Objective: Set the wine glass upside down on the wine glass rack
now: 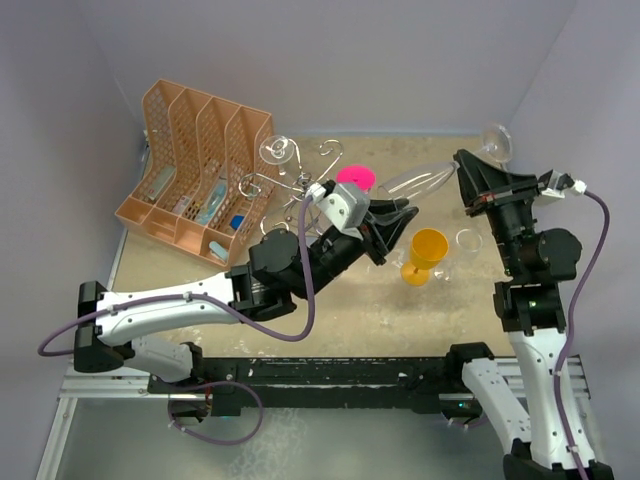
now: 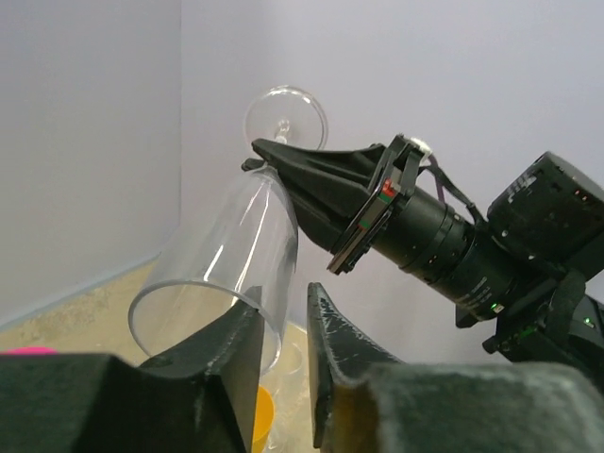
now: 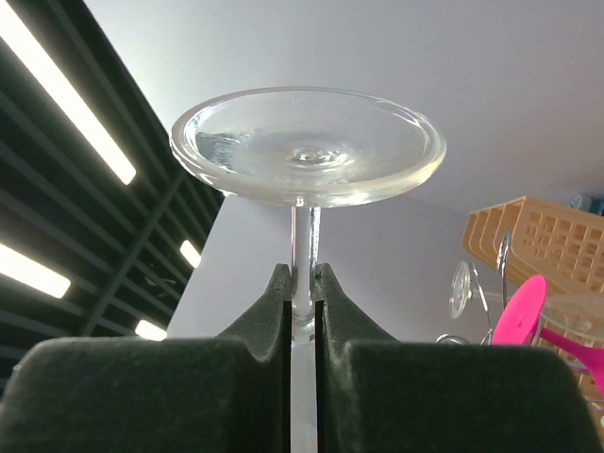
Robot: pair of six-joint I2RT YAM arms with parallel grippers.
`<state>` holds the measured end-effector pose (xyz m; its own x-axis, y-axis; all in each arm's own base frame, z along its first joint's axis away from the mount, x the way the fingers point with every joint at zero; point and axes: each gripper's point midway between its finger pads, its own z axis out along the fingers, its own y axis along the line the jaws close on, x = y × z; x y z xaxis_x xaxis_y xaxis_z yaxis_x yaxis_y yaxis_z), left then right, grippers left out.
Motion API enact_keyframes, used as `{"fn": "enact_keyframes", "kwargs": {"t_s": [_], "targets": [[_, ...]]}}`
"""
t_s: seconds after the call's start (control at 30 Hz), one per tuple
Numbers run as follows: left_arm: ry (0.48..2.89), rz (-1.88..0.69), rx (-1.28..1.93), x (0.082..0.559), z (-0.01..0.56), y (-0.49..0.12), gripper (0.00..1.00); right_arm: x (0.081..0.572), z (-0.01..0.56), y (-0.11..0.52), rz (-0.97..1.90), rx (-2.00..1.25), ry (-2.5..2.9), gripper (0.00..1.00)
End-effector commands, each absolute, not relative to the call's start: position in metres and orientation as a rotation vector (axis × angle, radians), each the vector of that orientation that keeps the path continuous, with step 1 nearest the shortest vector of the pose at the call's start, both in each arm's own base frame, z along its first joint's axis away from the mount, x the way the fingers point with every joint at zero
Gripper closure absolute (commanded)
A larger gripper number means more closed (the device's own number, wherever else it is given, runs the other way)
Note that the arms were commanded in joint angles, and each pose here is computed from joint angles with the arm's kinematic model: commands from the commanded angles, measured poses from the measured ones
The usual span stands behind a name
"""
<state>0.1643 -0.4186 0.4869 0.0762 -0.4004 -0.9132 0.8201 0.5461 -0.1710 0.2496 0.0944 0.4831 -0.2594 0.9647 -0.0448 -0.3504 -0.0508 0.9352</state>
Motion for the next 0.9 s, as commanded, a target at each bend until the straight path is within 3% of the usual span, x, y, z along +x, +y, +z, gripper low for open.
{"fn": "enact_keyframes", "kwargs": {"t_s": [0.0,0.17,0.33,0.5,0.87], "targets": [[1.125,-1.016,0.384,0.158,0.506,-0.398,0.75,0.22,0.508,0.102,1.531,0.576,1.053,1.0],[1.19,-1.015,0.385,0.157,0.497,-0.386,0.59,0.218,0.522,0.087,1.332,0.498,0.989,1.0],[1.265,-1.025,0.374,0.153,0.493,-0.363,0.52,0.207,0.541,0.068,0.994,0.345,0.95,1.0],[1.337,-1.06,0.282,0.154,0.499,-0.345,0.49,0.201,0.54,0.07,0.717,0.105,0.969,1.0],[1.398,-1.295,0.063,0.146,0.539,-0.341,0.46,0.217,0.496,0.089,0.39,-0.315,1.073,1.0]]}}
